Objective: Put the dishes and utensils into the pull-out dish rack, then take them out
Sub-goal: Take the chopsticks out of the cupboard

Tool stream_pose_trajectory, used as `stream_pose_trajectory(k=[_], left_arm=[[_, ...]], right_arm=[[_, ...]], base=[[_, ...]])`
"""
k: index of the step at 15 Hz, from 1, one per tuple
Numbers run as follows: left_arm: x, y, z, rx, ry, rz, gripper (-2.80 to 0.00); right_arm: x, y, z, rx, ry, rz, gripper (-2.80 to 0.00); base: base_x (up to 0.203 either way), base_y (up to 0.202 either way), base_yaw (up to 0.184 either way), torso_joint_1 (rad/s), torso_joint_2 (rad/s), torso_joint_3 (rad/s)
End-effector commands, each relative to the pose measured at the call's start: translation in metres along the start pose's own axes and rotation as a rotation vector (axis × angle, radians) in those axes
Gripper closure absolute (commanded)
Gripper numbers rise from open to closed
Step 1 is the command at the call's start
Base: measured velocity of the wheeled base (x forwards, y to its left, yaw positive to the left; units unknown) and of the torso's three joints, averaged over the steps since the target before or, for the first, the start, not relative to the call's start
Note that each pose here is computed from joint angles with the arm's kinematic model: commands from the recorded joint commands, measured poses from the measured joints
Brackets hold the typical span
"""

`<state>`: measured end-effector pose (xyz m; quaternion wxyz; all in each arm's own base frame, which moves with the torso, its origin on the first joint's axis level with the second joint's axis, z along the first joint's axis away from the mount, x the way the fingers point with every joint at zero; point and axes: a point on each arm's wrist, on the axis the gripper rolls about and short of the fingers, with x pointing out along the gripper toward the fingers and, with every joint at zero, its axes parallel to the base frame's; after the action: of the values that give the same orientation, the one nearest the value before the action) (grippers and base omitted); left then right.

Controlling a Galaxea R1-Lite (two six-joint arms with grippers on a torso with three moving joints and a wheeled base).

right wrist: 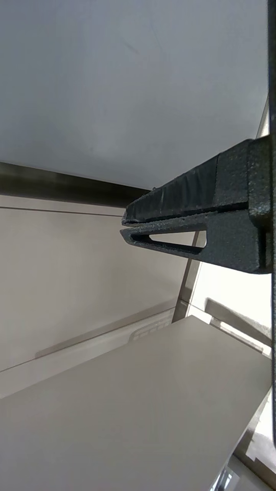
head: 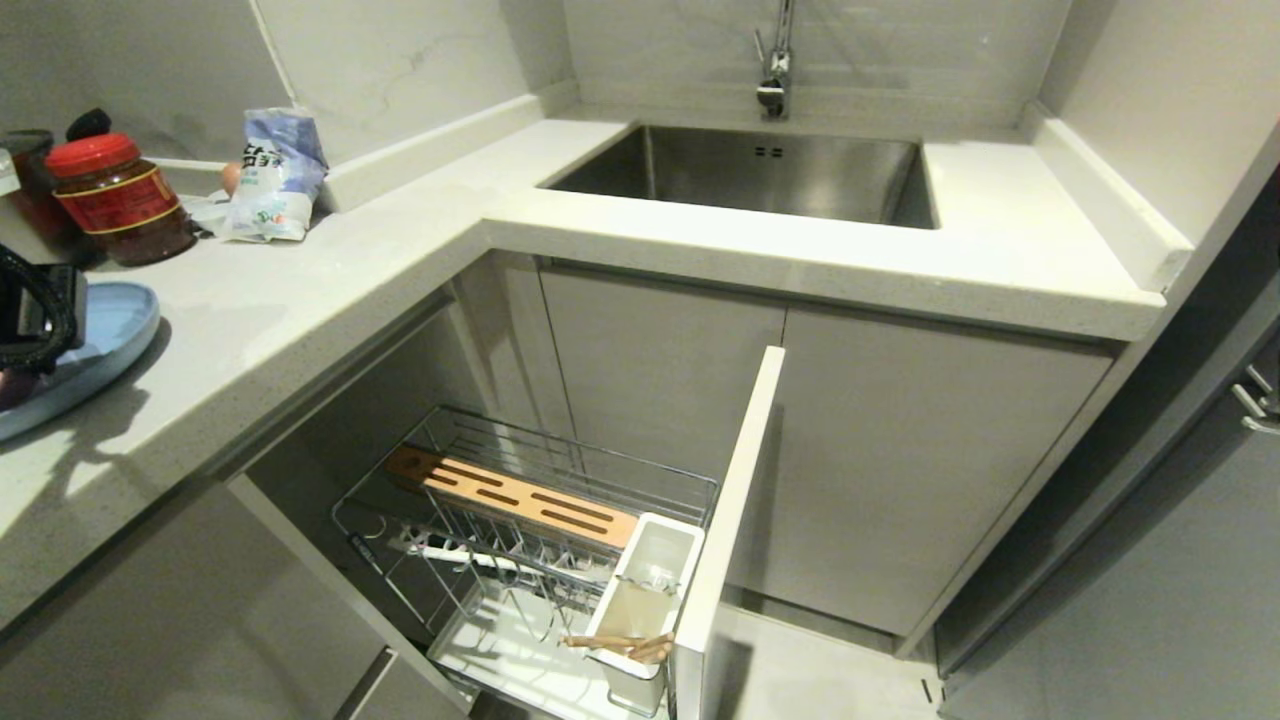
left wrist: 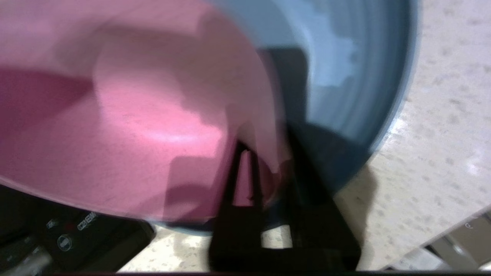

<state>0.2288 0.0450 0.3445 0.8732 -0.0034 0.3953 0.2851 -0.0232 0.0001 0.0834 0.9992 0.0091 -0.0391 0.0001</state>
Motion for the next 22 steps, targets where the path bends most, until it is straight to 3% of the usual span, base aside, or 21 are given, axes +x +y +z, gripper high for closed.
stream_pose_trajectory(k=[1,7,8,12,13,15,17,18,20,22], left_arm=[[0.001,0.000,0.002,-0.009,-0.010,0.004,-2.80],[-0.026,0.020,0.001,-0.102,-0.136,0.017,-2.80],[-0.038,0.026,0.000,-0.134,-0.193,0.010,-2.80],[-0.089,0.043,0.004,-0.366,-0.538,-0.084,-2.80],[-0.101,0.042,0.005,-0.432,-0.625,-0.148,-0.11],[-0.118,0.038,0.006,-0.524,-0.747,-0.269,0.00],[-0.133,0.022,0.004,-0.598,-0.765,-0.462,0.00],[-0.139,0.010,0.001,-0.597,-0.741,-0.564,0.00],[-0.141,-0.023,-0.011,-0.525,-0.643,-0.724,0.00],[-0.131,-0.073,-0.028,-0.370,-0.487,-0.798,0.00]], right_arm=[[0.001,0.000,-0.007,0.000,0.025,0.000,0.00],[0.001,0.000,-0.007,0.000,0.025,0.000,0.00],[0.001,0.000,-0.007,0.000,0.025,0.000,0.00],[0.001,0.000,-0.007,0.000,0.025,0.000,0.00],[0.001,0.000,-0.007,0.000,0.025,0.000,0.00],[0.001,0.000,-0.007,0.000,0.025,0.000,0.00],[0.001,0.000,-0.007,0.000,0.025,0.000,0.00],[0.001,0.000,-0.007,0.000,0.025,0.000,0.00],[0.001,0.000,-0.007,0.000,0.025,0.000,0.00],[0.001,0.000,-0.007,0.000,0.025,0.000,0.00]], base=[[0.000,0.000,0.000,0.000,0.00,0.000],[0.000,0.000,0.000,0.000,0.00,0.000],[0.000,0.000,0.000,0.000,0.00,0.000],[0.000,0.000,0.000,0.000,0.00,0.000],[0.000,0.000,0.000,0.000,0.00,0.000],[0.000,0.000,0.000,0.000,0.00,0.000],[0.000,0.000,0.000,0.000,0.00,0.000],[0.000,0.000,0.000,0.000,0.00,0.000],[0.000,0.000,0.000,0.000,0.00,0.000],[0.000,0.000,0.000,0.000,0.00,0.000]])
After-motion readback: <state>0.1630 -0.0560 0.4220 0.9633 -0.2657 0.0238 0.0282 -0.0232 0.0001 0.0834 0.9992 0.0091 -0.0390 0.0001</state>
